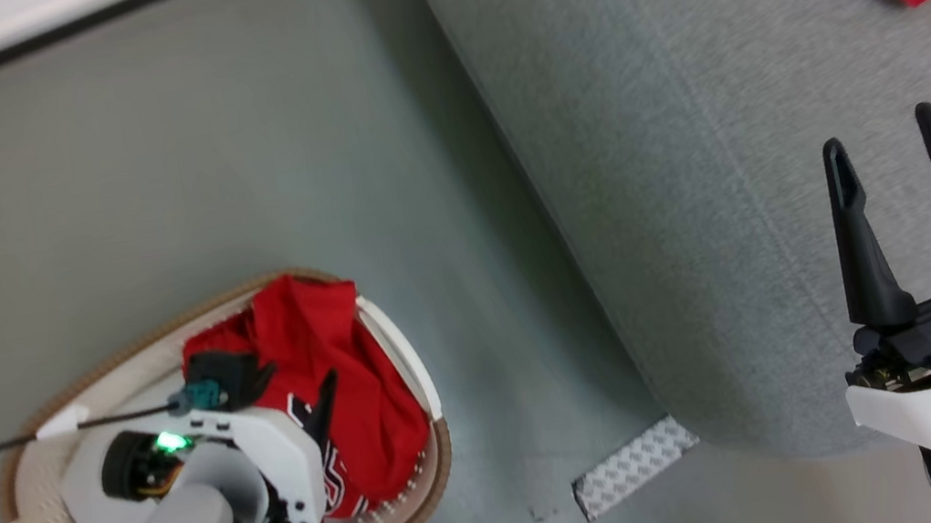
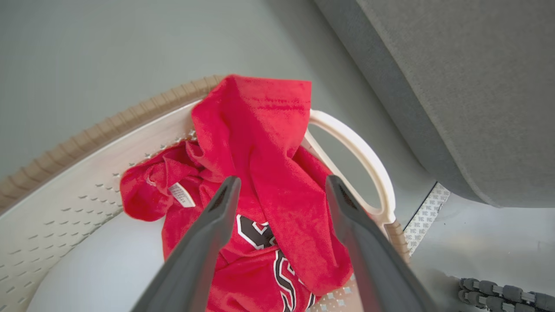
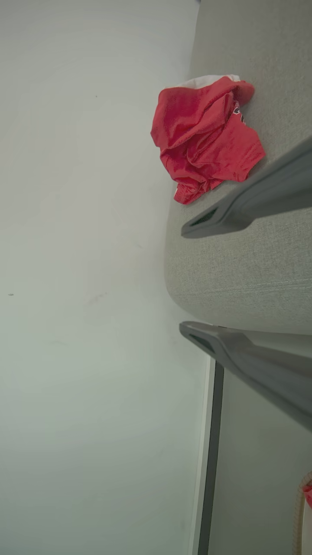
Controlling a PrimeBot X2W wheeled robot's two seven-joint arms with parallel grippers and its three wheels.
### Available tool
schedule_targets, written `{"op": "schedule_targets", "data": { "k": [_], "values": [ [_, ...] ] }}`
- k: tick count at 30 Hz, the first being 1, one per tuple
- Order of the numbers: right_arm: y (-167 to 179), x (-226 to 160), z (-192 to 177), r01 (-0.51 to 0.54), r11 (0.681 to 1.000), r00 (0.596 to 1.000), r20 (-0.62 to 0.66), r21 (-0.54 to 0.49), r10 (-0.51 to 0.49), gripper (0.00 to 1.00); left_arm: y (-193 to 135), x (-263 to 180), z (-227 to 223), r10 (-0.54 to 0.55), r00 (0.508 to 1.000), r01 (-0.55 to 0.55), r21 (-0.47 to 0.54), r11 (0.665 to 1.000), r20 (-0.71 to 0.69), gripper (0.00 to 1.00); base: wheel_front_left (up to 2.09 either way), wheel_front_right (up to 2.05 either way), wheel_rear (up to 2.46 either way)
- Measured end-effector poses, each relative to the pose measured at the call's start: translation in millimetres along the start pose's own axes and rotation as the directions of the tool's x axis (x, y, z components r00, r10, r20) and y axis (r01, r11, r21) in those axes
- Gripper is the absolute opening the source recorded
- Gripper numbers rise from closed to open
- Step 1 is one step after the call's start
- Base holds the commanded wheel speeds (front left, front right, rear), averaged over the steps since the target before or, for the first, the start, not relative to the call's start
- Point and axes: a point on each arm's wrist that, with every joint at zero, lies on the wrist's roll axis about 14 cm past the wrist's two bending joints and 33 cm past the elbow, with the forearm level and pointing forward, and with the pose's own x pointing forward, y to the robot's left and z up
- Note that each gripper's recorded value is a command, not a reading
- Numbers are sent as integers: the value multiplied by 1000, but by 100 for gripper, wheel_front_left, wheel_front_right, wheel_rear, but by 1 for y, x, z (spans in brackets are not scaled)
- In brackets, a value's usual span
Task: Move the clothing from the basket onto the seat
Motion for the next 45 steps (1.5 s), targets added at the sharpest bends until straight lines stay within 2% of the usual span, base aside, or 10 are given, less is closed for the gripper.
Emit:
{"op": "schedule_targets", "data": {
  "k": [8, 12, 24, 31, 39, 41, 43, 44, 45],
  "values": [
    [14, 14, -30, -33, 999, 998, -59, -11, 32, 100, 25, 26, -31, 32, 998, -35, -53, 998, -56, 100, 0, 0, 0],
    [18, 19, -37, -44, 999, 997, -68, -14, 42, 100, 44, 32, -32, 81, 995, -84, -64, 994, -49, 100, 0, 0, 0],
    [34, 28, -63, -85, 996, 990, -112, -10, 84, 100, 64, 50, -26, 107, 994, -106, -91, 990, 0, 100, 7, 7, 7],
    [45, 31, -70, -118, 993, 986, -119, -20, 115, 100, 67, 49, -33, 94, 996, -94, -71, 993, -1, 100, 13, 13, 13],
    [52, 31, -79, -137, 990, 982, -136, -26, 132, 100, 59, 52, -21, 56, 996, -51, -87, 995, 64, 100, 2, 2, 2],
    [54, 32, -81, -142, 990, 981, -138, -27, 136, 100, 57, 52, -18, 47, 996, -41, -85, 996, 75, 50, 0, 0, 0],
    [55, 32, -81, -144, 989, 981, -138, -27, 139, 100, 54, 53, -13, 34, 995, -26, -90, 996, 92, 15, 0, 0, 0],
    [55, 32, -81, -145, 989, 980, -138, -26, 140, 100, 52, 53, -12, 26, 995, -18, -91, 996, 97, 0, 0, 0, 0],
    [55, 33, -82, -146, 989, 980, -138, -26, 141, 100, 50, 53, -12, 18, 995, -9, -87, 996, 97, 0, 0, 0, 0]
  ]
}}
